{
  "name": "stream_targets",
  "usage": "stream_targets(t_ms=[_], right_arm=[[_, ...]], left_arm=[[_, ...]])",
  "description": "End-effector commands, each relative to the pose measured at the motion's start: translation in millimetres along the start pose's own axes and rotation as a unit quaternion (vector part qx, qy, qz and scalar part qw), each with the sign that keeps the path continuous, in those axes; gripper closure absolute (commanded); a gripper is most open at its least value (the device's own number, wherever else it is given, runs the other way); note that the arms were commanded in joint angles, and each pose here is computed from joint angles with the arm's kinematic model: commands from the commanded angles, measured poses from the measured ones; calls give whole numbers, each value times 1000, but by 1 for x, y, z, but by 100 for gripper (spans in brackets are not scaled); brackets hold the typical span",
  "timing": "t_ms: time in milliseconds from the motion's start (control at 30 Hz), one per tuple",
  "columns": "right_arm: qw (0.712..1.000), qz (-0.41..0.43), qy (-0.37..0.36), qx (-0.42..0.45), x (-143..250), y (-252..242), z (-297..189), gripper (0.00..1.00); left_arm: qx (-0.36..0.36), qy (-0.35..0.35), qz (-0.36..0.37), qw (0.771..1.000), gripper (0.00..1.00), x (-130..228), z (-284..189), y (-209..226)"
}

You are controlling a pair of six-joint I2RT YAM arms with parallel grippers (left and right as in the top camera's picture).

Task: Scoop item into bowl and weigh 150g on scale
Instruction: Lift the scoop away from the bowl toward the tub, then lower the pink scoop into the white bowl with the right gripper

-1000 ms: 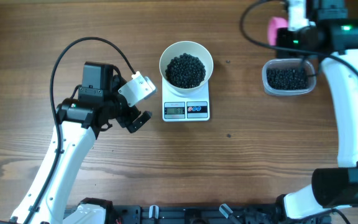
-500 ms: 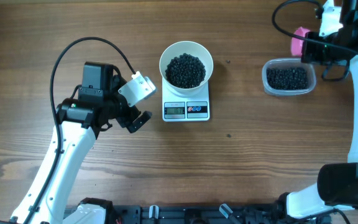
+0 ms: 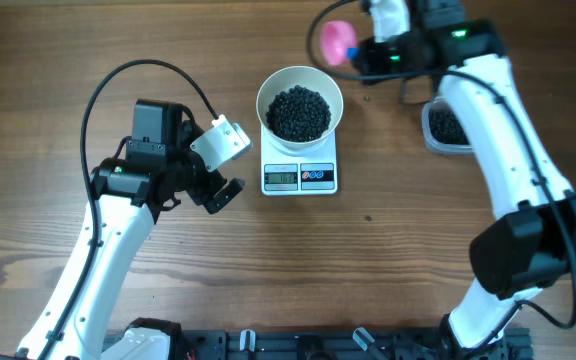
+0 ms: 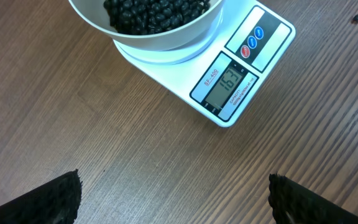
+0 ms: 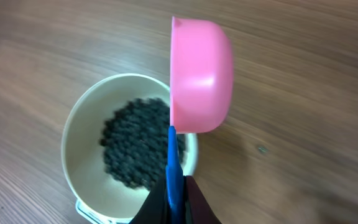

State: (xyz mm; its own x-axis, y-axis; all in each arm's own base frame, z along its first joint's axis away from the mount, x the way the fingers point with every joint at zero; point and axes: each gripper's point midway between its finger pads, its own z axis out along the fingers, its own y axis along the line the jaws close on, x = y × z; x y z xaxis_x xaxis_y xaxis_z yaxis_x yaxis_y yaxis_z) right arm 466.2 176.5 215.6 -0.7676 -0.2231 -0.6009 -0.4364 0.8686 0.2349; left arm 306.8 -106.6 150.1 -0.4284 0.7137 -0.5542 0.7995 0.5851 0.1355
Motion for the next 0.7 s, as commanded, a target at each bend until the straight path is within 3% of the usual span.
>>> stream_targets(t_ms=[0,233,467,667], right_arm=[[998,28,-56,-14,-33,40,-3,96],[998,-40,-17,36,-9,85,36,96],[989,-42,50,130,26,54,47,96],[985,-45,87,140,45,51,47,96]], left_arm=[[8,-4,5,1000,0,1,2,-3],[8,-4,5,1000,0,1,2,-3],[8,-4,5,1000,0,1,2,-3],[8,-4,5,1000,0,1,2,-3]])
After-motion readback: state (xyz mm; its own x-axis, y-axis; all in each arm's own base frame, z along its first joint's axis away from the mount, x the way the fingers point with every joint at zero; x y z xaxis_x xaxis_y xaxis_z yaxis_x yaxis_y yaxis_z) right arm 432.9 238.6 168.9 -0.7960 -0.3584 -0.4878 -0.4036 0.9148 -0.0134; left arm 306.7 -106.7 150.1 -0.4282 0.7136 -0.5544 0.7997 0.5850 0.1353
